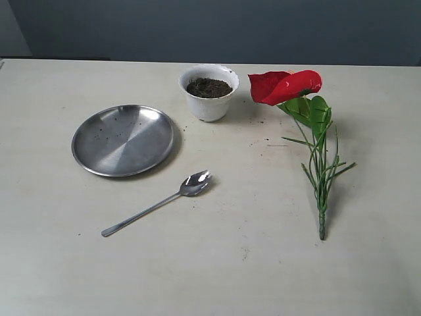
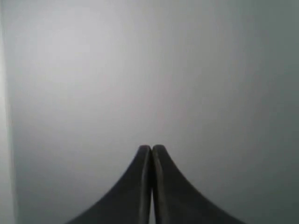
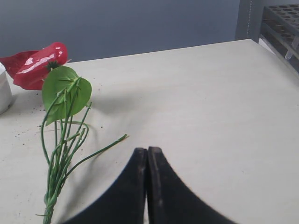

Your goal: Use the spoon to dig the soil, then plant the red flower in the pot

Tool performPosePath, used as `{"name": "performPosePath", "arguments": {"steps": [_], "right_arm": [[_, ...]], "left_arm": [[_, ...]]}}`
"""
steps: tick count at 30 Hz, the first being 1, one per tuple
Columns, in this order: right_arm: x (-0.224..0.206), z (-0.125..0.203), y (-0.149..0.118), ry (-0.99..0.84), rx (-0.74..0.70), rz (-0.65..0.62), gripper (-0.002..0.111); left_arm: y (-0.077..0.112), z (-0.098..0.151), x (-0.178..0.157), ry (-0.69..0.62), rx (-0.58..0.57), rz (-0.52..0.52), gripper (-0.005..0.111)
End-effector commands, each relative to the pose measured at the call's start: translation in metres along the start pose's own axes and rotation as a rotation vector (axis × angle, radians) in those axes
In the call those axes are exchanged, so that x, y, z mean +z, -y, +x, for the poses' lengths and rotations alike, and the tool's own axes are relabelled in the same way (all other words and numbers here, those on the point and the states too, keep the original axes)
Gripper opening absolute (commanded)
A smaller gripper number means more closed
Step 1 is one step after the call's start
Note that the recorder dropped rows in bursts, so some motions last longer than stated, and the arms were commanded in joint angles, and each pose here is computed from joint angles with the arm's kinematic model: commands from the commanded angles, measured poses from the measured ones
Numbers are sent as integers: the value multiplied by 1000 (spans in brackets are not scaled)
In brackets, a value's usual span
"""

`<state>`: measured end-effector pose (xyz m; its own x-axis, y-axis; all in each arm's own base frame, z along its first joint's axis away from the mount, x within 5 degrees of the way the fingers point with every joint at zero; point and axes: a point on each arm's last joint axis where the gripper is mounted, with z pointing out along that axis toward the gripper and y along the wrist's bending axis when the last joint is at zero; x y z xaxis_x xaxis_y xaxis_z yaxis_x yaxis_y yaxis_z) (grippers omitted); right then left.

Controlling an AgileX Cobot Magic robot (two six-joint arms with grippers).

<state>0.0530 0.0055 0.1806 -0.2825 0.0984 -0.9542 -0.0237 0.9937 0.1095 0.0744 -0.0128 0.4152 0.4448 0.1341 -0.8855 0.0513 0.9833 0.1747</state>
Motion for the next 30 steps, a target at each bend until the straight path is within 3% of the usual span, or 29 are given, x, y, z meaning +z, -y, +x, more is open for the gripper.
{"name": "performPosePath", "arguments": {"steps": [1, 3, 6, 16, 22, 27, 30], "right_arm": [[0, -1, 0, 13, 1, 3, 0], [0, -1, 0, 13, 1, 3, 0], [0, -1, 0, 13, 1, 3, 0], [0, 0, 0, 11, 1, 3, 0], [0, 0, 0, 11, 1, 3, 0], [0, -1, 0, 13, 1, 4, 0], [0, -1, 0, 13, 1, 4, 0]], "left_arm": [[12, 16, 49, -303, -99, 362, 0], [17, 26, 68, -378, -204, 521, 0], [18, 43, 89, -449, -275, 652, 0], [11, 93, 117, -563, -322, 684, 0], [1, 83, 125, -520, -238, 584, 0], [-7, 39, 108, -390, -115, 379, 0], [-6, 13, 77, -300, -74, 254, 0]]}}
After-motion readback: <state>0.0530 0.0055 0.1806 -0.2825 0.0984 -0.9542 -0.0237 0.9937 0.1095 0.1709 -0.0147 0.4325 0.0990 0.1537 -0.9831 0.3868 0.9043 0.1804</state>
